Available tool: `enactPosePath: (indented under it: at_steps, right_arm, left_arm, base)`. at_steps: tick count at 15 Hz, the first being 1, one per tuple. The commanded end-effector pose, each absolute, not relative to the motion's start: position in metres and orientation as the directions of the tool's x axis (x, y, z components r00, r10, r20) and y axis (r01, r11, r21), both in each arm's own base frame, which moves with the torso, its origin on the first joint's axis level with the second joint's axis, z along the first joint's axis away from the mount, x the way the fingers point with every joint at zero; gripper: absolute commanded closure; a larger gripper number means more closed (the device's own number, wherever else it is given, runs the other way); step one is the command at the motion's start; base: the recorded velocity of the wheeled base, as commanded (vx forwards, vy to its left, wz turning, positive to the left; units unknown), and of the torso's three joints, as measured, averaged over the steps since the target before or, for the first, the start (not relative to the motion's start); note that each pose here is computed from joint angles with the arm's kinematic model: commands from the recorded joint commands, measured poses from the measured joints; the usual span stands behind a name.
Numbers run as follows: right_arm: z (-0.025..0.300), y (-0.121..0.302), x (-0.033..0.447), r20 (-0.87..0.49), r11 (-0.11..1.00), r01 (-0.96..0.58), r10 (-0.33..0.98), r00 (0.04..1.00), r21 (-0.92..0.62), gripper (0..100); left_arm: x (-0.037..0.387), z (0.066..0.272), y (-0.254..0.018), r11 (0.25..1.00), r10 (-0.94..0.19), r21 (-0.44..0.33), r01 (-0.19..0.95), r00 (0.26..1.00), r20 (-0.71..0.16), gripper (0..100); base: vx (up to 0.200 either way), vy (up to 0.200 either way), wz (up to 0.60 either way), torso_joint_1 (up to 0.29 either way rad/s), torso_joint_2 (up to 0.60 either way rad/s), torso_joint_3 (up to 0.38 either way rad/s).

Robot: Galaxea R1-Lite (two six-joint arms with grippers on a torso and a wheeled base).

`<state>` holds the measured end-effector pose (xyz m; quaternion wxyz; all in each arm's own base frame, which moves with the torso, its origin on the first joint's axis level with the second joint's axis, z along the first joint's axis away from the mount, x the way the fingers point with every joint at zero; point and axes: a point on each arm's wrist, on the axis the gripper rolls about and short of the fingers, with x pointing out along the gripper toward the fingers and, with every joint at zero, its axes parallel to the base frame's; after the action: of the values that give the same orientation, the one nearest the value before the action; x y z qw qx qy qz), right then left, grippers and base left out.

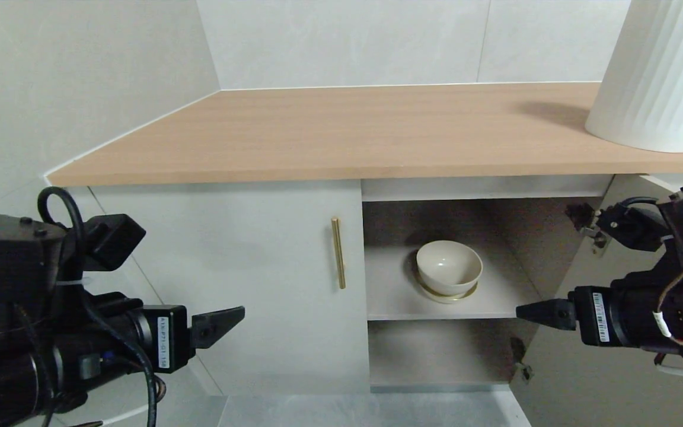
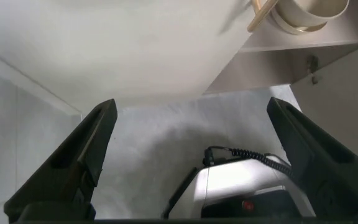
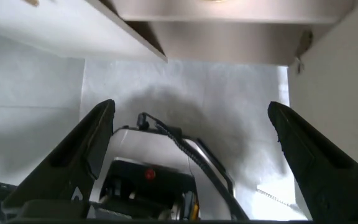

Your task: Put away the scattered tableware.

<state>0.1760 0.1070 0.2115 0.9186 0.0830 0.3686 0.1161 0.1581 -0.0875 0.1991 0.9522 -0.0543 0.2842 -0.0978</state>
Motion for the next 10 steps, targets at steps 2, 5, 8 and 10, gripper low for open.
enactPosePath:
  at_steps: [2,5,8,10]
  right_arm:
    - [0.2154,0.1019,0.1670,-0.639,0.956,-0.159,0.283,0.715,0.245,0]
    - [0.2133,0.1015,0.1670,-0.646,0.959,-0.169,0.277,0.711,0.226,0]
    - [0.2099,0.1035,0.1651,-0.655,0.960,-0.192,0.281,0.701,0.206,0]
    - [0.2088,0.1061,0.1621,-0.657,0.956,-0.210,0.293,0.694,0.204,0]
  left_arm:
    - [0.1556,0.2009,-0.0856,0.975,-0.218,-0.162,0.155,0.826,-0.521,0]
    - [0.1553,0.1997,-0.0854,0.975,-0.217,-0.160,0.155,0.823,-0.524,0]
    - [0.1557,0.1977,-0.0860,0.975,-0.216,-0.157,0.155,0.820,-0.531,0]
    - [0.1569,0.1955,-0.0870,0.976,-0.214,-0.153,0.155,0.814,-0.541,0]
  base:
    - [-0.200,0.000,0.00,0.000,0.00,0.005]
    - [-0.200,0.000,0.00,0.006,0.00,0.002]
    - [-0.200,0.000,0.00,0.005,0.01,0.009]
    - [-0.200,0.000,0.00,0.005,0.00,0.000]
